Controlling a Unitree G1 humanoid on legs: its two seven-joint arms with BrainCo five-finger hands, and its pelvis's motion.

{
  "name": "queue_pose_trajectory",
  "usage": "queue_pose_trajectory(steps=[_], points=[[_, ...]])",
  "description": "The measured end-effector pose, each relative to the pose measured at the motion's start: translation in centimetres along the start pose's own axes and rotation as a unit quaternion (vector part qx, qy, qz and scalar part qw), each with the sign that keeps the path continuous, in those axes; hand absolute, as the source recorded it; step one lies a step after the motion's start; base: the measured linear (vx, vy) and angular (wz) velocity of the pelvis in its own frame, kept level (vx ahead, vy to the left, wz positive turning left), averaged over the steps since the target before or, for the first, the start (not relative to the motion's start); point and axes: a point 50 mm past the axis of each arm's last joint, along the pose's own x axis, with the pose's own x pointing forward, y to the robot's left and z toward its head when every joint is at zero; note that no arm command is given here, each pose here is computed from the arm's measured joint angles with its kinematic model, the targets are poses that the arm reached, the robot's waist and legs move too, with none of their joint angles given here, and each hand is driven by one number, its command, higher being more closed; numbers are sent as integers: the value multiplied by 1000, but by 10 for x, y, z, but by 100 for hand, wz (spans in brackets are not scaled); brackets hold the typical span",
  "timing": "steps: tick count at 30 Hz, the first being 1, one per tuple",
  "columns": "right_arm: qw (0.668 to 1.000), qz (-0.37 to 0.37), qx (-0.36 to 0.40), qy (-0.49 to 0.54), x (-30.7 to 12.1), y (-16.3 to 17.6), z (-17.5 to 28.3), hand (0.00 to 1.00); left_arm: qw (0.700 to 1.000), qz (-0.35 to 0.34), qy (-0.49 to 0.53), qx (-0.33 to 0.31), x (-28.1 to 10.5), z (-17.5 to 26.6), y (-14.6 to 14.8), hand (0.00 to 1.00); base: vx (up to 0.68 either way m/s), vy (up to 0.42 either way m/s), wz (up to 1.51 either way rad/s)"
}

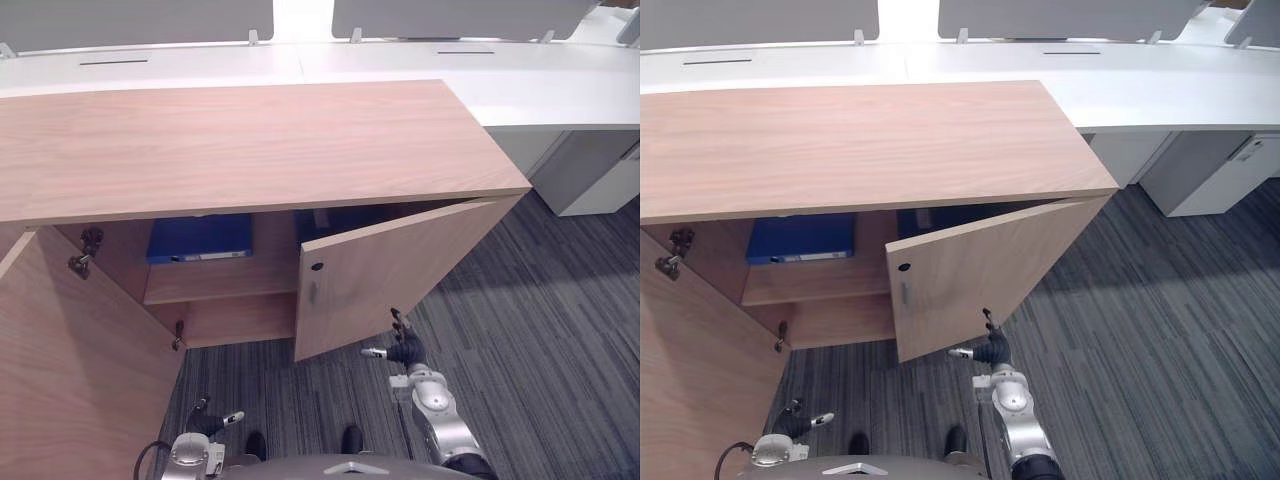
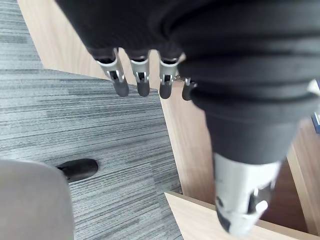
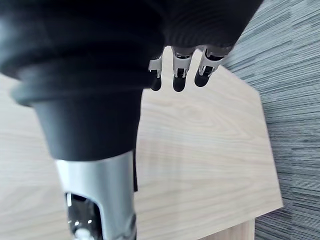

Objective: Walk over to the cabinet, pick up the folder, carry it to the office cabinet, place the folder inside the office cabinet, then close the office cabinet door

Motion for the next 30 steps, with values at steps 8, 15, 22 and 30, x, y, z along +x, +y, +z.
queue_pose_trajectory(steps=[8, 15, 22, 30], points=[[992, -16, 21, 125, -22, 2, -58, 0, 997, 21, 24, -76, -3, -11, 2, 0, -46, -5, -1], [984, -21, 32, 175, -32, 2, -80, 0, 990, 44, 42, -129, -6, -20, 8, 0, -52, -8, 2], [978, -20, 28, 205, -36, 3, -90, 0, 976, 74, 61, -194, -9, -30, 14, 0, -25, -9, 12], [978, -23, 14, 208, -32, 4, -89, 0, 900, 218, 76, -368, -26, -62, 63, 0, 35, -24, 54]])
